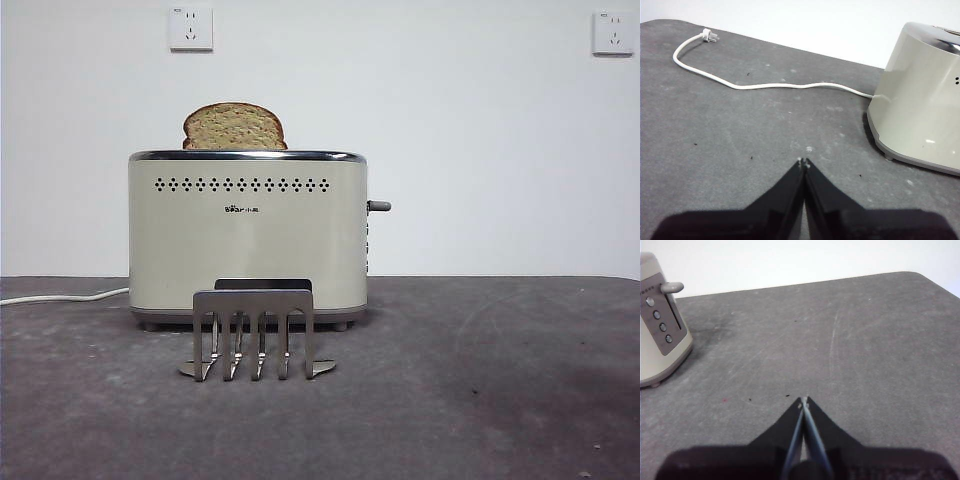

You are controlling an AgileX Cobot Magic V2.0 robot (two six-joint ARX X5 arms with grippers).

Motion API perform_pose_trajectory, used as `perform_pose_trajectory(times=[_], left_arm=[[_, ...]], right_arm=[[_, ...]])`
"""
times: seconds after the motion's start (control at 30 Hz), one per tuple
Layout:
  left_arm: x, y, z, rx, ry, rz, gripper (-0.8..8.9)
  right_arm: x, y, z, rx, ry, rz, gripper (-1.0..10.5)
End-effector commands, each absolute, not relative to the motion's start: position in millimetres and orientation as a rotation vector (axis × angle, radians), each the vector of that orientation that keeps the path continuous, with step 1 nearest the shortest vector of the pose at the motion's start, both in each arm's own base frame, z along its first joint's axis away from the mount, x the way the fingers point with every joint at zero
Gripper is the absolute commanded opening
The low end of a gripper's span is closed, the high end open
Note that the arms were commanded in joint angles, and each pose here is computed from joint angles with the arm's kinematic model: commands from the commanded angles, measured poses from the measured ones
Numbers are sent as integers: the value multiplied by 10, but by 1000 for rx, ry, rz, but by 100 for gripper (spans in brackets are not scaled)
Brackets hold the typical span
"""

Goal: Pick up a slice of bread from the rack,put the bread on the toaster,press the button

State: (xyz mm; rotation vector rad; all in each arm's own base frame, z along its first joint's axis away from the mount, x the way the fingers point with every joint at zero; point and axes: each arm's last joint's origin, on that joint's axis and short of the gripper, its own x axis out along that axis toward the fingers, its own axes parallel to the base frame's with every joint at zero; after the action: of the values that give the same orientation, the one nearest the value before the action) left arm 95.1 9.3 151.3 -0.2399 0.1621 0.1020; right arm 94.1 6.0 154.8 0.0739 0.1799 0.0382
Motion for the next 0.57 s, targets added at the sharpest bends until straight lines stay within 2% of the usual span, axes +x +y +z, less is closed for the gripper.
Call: perform_pose_trajectory(times=[0.03,0.57], left_arm=[[955,94,1471,-247,172,100,-3],[955,94,1471,-247,172,100,-3]], right_arm=[[950,62,1495,67,186,41,1],[953,60,1493,78,189,32,1]])
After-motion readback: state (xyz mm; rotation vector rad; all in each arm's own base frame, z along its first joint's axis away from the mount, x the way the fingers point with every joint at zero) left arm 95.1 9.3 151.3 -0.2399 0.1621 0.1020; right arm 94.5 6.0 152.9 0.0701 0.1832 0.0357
